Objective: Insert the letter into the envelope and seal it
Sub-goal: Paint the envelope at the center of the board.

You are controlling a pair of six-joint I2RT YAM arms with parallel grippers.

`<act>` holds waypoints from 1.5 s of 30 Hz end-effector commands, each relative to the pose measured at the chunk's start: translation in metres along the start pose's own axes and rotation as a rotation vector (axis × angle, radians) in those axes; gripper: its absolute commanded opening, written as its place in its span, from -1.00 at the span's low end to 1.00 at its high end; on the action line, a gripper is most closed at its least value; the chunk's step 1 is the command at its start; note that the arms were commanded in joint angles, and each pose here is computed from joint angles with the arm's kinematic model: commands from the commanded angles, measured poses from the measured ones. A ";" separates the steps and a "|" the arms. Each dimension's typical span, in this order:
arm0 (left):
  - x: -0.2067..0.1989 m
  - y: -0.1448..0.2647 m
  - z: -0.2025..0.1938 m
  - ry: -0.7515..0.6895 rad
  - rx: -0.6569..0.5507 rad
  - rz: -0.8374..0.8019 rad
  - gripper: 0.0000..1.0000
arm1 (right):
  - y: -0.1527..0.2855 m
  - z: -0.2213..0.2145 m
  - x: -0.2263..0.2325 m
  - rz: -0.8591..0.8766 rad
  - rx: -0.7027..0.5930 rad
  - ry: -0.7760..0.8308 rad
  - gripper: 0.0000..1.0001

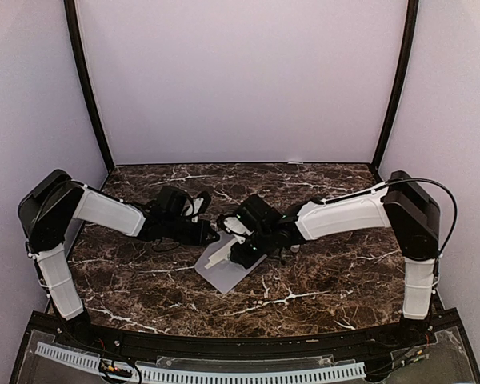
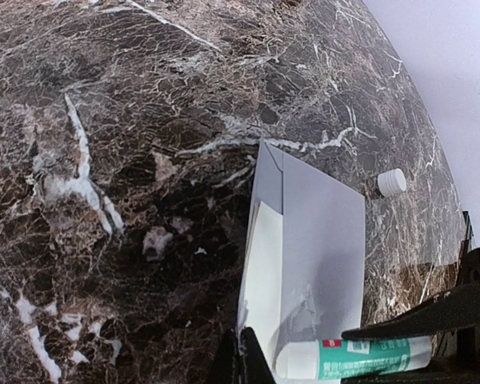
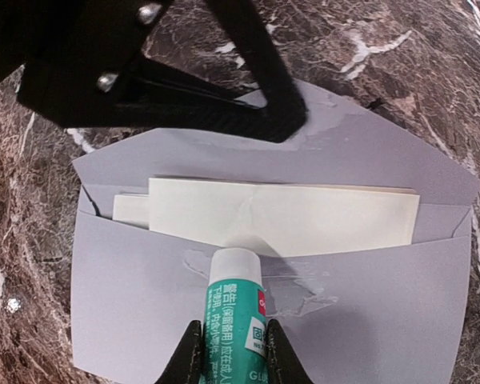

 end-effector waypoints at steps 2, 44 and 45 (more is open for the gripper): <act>0.003 -0.003 -0.005 0.005 0.028 0.023 -1.00 | -0.003 -0.015 0.028 0.100 0.096 0.048 -1.00; 0.004 -0.003 -0.005 0.003 0.027 0.033 -1.00 | -0.001 -0.033 0.000 0.084 0.195 -0.028 -1.00; 0.004 -0.003 -0.005 0.003 0.029 0.033 -1.00 | -0.001 -0.034 0.004 0.097 0.198 -0.023 -1.00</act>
Point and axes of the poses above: each gripper's point midway between its finger pads, its own y axis back along the fingers, its own x axis along the line the jaws close on, z = x × y, the point moved 5 cm from there along y, back along the fingers, and after that the axes turned 11 degrees about y, right-handed, at the moved point
